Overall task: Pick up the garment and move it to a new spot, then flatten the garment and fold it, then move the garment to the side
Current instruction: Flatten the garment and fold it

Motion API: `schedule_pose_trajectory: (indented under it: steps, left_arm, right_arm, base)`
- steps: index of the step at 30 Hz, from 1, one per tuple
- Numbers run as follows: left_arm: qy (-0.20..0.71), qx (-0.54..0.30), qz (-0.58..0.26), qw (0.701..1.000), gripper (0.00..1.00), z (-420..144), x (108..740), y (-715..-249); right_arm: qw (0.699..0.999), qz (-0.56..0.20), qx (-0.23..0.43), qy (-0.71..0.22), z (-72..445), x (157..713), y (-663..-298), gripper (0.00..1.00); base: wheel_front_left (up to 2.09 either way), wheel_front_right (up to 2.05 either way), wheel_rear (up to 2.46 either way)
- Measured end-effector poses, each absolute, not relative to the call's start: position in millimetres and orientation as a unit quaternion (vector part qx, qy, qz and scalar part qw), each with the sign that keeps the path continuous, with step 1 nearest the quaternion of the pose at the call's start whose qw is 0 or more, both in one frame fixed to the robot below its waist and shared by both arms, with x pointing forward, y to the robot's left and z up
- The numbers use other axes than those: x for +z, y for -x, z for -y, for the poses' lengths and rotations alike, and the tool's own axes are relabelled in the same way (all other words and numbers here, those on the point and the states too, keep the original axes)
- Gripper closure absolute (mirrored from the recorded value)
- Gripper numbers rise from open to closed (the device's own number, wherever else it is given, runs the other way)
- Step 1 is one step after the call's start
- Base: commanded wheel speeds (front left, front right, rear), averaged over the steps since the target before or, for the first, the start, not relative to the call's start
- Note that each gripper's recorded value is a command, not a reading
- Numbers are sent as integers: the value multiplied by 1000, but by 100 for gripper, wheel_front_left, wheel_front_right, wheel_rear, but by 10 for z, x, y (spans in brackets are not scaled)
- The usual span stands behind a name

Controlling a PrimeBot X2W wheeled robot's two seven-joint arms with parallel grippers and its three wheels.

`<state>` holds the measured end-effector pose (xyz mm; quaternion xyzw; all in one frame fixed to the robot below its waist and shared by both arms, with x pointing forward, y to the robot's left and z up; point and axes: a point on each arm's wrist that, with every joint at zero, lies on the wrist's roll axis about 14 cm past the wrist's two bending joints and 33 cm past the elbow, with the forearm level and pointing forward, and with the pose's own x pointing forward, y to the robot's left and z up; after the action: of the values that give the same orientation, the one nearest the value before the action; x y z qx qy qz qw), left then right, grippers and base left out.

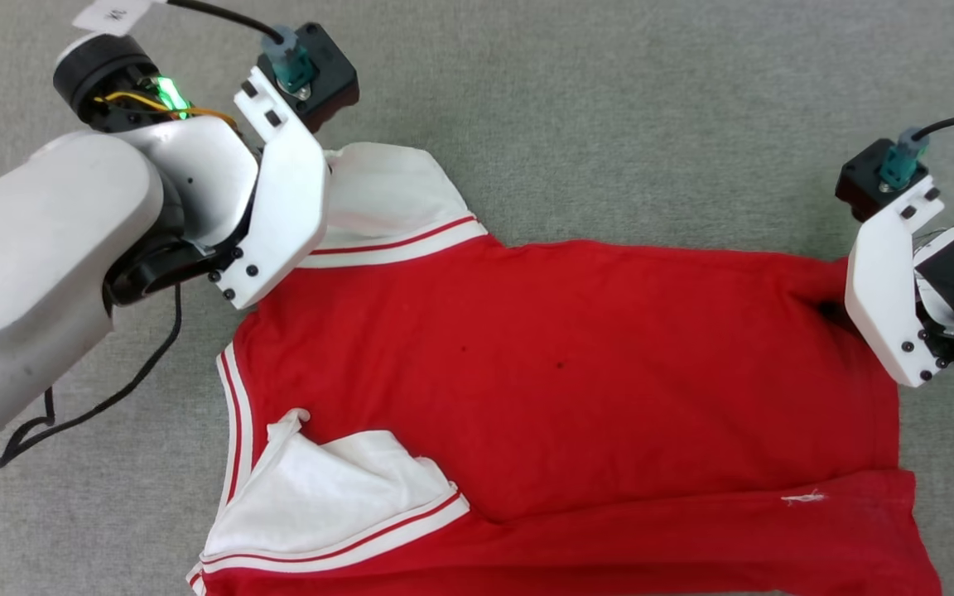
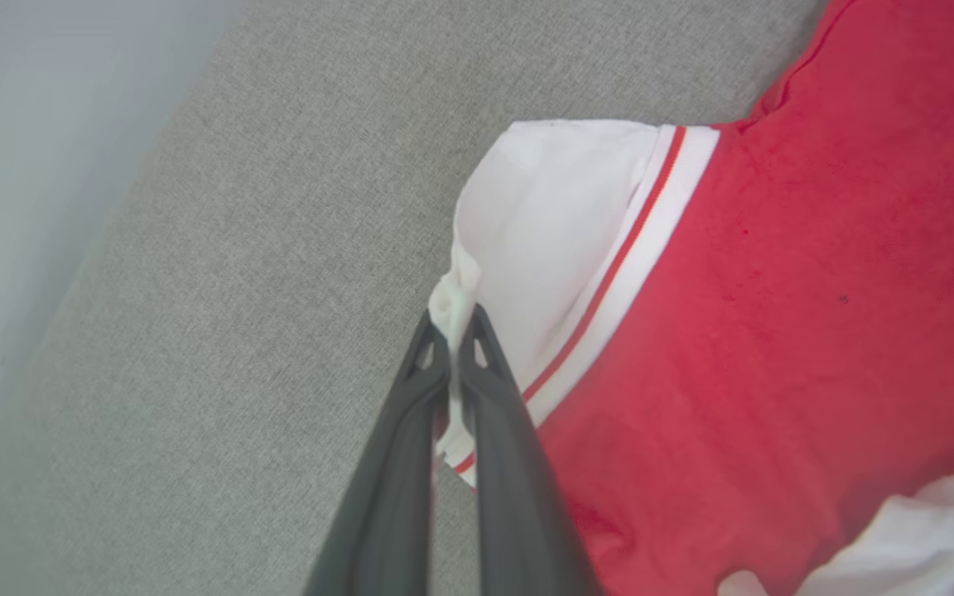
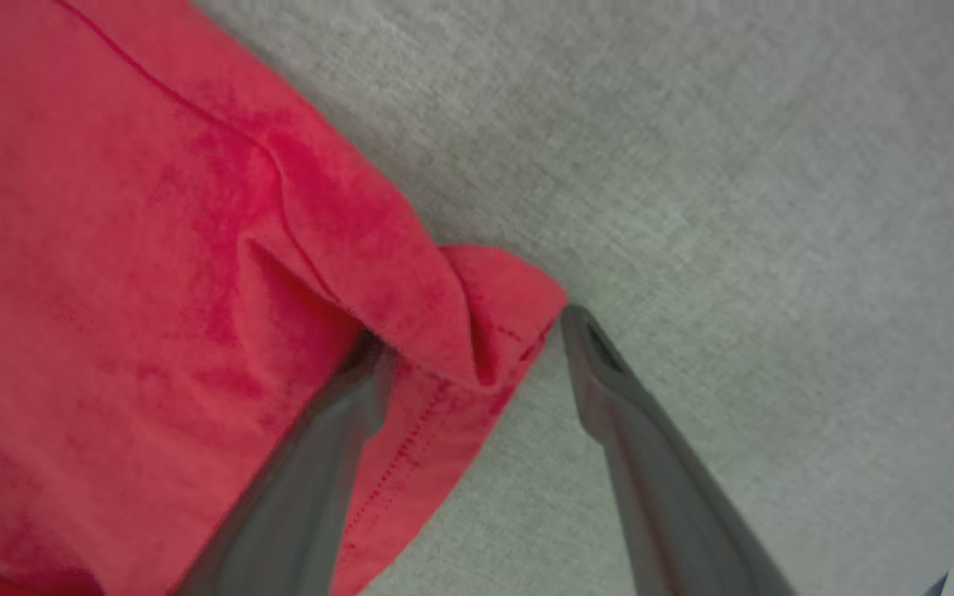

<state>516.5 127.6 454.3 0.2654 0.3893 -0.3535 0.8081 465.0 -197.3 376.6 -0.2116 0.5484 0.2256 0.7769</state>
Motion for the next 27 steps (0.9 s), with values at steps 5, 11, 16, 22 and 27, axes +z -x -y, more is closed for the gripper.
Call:
schedule_pose_trajectory:
  steps: [5, 11, 16, 22, 27]
  left_arm:
    - [-253, -348, -402, 809, 100, -1371, 4411, -5179]
    - [-242, -343, -402, 814, 100, -1410, 4377, -5170]
    - [-225, -348, -384, 825, 100, -1365, 4524, -5071]
    - [-220, -357, -358, 834, 100, -1379, 4855, -4690]
    - [-217, -353, -359, 836, 100, -1496, 4939, -4392]
  right_arm:
    - [762, -564, 241, 209, 1919, 3562, -4644, 0]
    - [783, -535, 250, 194, 1858, 3567, -4699, 100]
    - [819, -490, 248, 163, 1793, 3731, -4732, 100]
    - [863, -413, 252, 147, 1743, 4102, -4603, 100]
    - [880, -379, 248, 146, 1797, 4315, -4506, 100]
  base:
    - [0, 0, 0]
    - [0, 0, 0]
    - [0, 0, 0]
    - [0, 0, 0]
    - [0, 0, 0]
